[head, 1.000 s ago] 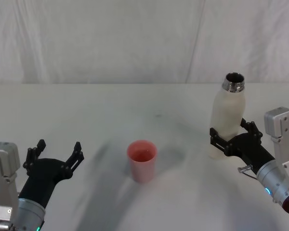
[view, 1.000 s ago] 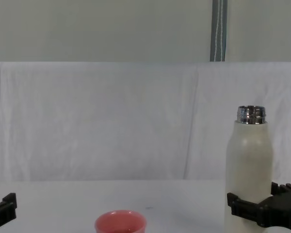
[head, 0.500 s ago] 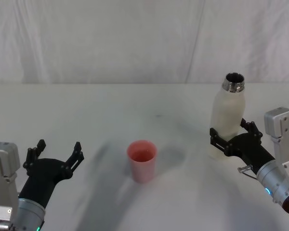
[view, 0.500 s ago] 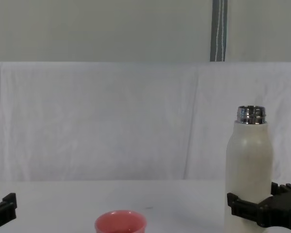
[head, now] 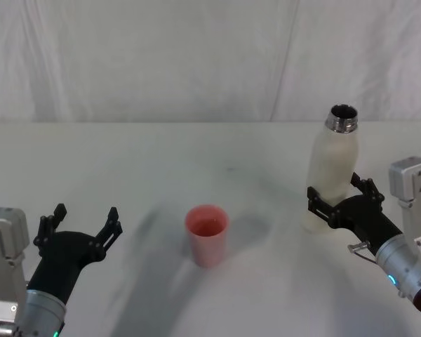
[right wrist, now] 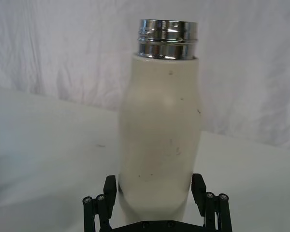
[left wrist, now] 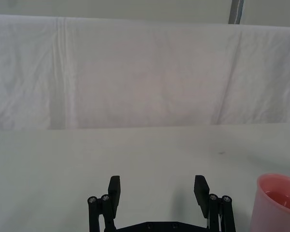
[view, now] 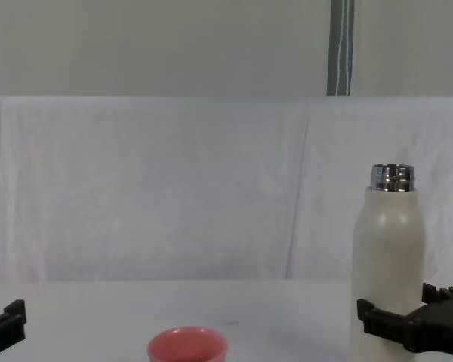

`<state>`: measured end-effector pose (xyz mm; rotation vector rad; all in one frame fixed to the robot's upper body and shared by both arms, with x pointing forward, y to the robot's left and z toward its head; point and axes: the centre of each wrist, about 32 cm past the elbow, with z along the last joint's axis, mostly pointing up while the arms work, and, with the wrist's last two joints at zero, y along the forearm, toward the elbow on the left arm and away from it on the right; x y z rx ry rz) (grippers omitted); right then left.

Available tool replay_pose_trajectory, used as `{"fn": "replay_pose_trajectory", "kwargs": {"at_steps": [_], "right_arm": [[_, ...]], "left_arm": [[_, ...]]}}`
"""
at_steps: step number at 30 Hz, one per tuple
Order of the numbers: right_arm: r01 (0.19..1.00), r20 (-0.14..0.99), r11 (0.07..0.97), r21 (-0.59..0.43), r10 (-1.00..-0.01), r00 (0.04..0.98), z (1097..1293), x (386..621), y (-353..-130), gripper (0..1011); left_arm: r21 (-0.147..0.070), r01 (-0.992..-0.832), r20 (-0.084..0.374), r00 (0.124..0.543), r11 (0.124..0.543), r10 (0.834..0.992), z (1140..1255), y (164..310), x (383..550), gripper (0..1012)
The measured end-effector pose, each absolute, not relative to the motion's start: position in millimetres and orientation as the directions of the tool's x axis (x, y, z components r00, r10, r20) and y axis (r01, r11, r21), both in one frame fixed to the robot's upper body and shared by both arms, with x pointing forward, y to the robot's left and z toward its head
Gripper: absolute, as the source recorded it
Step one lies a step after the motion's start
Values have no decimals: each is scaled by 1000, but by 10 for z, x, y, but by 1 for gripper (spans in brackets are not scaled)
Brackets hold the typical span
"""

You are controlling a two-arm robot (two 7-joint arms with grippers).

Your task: Grasp the thermos with one hand and pour water into the cup lid.

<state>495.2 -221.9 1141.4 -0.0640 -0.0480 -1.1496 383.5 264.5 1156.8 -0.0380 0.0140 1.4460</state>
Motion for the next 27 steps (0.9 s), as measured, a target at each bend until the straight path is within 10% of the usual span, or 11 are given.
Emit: {"fn": "replay_pose_trajectory", "kwargs": {"at_steps": [27], "right_arm": [[911, 1, 407, -62, -913, 408, 11390, 4804, -2343, 1000]], "left_arm": [[-18, -992, -33, 124, 124, 992, 11568, 2645, 3835, 1001]]}}
